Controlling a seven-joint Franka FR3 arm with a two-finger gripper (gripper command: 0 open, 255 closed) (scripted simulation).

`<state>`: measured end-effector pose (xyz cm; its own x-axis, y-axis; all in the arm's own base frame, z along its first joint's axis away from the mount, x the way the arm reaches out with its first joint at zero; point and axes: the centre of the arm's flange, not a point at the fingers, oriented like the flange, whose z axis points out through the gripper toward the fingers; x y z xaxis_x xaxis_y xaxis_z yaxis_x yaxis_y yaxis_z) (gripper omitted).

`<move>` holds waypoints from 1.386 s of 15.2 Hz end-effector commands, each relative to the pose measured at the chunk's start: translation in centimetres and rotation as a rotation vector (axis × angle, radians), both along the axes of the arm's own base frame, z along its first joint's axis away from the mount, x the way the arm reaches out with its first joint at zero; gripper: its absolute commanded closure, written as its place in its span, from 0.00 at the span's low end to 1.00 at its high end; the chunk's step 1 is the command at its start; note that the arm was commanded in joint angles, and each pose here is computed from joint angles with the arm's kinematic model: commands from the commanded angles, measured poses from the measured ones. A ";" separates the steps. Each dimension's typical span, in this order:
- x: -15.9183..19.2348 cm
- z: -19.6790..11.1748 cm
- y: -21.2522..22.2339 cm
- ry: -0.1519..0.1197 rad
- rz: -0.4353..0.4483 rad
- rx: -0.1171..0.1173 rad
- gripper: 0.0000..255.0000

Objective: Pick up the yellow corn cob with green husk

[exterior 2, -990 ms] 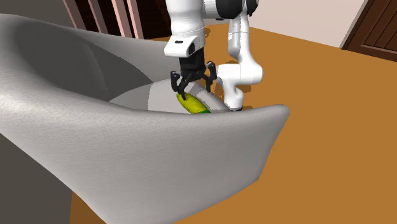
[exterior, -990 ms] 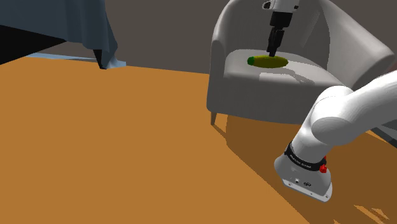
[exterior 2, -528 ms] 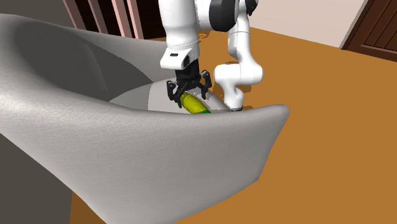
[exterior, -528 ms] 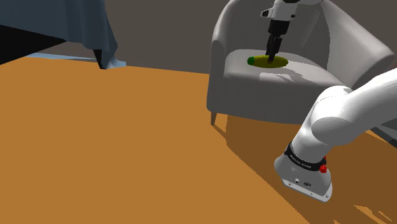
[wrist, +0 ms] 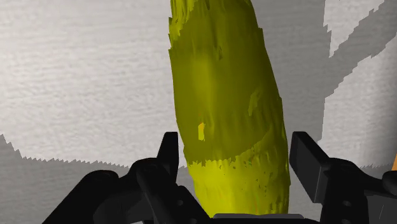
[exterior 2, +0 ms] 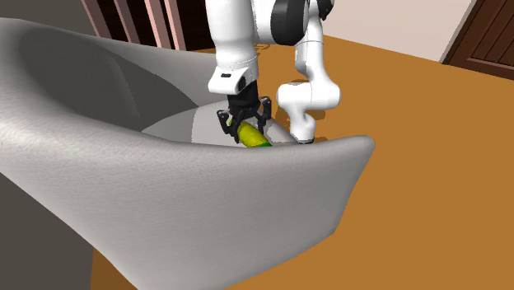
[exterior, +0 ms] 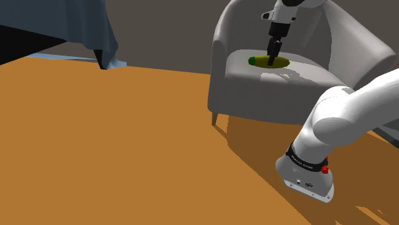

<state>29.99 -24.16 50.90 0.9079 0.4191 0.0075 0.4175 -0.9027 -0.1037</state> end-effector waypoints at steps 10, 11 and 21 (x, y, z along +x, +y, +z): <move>0.0 3.1 0.0 0.002 0.000 0.000 1.00; 0.0 3.6 0.0 0.002 0.000 0.000 1.00; 0.0 7.9 0.0 0.002 0.000 0.000 1.00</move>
